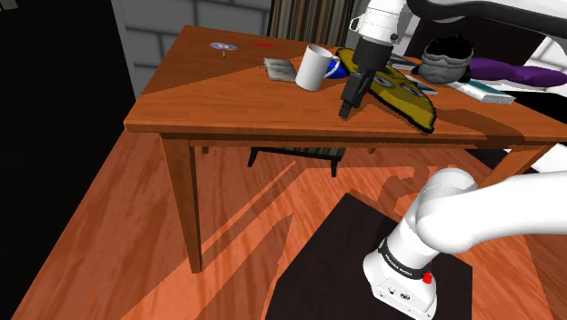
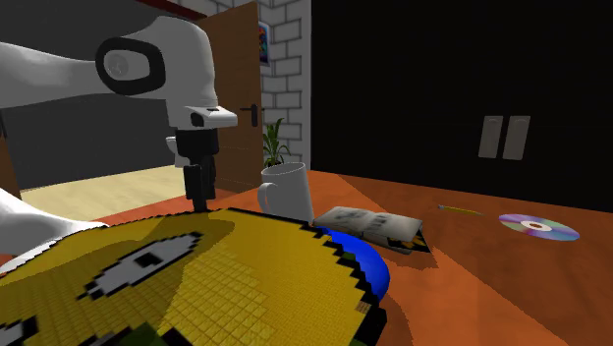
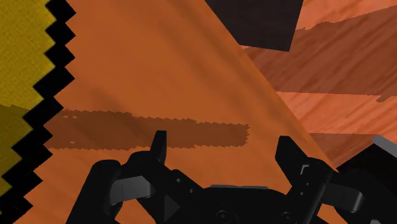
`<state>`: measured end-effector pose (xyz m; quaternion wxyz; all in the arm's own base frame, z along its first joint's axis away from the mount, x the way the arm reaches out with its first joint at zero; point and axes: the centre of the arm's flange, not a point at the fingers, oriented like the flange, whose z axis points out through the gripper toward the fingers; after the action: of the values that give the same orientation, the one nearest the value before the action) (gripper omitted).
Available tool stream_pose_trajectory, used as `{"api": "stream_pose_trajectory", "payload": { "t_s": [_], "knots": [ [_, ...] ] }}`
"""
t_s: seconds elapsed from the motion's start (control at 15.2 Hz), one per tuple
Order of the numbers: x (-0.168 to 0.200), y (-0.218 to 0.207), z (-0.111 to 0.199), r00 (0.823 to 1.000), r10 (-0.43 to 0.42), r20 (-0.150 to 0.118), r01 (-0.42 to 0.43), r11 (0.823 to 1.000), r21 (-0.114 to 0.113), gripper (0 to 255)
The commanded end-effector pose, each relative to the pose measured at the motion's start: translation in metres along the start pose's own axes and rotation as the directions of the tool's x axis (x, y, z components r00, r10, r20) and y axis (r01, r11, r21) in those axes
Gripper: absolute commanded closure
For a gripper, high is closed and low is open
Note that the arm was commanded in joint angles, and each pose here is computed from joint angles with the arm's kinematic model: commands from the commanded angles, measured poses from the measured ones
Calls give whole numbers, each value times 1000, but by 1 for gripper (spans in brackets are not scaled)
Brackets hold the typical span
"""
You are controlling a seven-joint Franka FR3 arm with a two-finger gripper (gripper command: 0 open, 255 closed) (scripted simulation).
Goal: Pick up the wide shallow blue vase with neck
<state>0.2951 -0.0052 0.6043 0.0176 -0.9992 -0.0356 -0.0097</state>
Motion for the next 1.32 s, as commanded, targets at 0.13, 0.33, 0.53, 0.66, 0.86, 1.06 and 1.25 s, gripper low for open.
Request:
{"api": "stream_pose_trajectory", "payload": {
  "t_s": [0.13, 0.33, 0.53, 0.66, 0.86, 1.06, 1.25],
  "knots": [
    [14, 21, -9, 1000, -5, 3, 5, 1000, 3, 0],
    [36, 52, -23, 1000, -12, 8, 12, 1000, 8, 0],
    [58, 84, -36, 1000, -19, 13, 19, 1000, 12, 0],
    [73, 104, -45, 1000, -24, 17, 24, 1000, 15, 0],
    [96, 135, -58, 999, -31, 22, 31, 999, 20, 0],
    [119, 166, -70, 999, -38, 27, 38, 999, 25, 0],
    [142, 197, -83, 998, -45, 31, 45, 999, 29, 0]
  ]
}}
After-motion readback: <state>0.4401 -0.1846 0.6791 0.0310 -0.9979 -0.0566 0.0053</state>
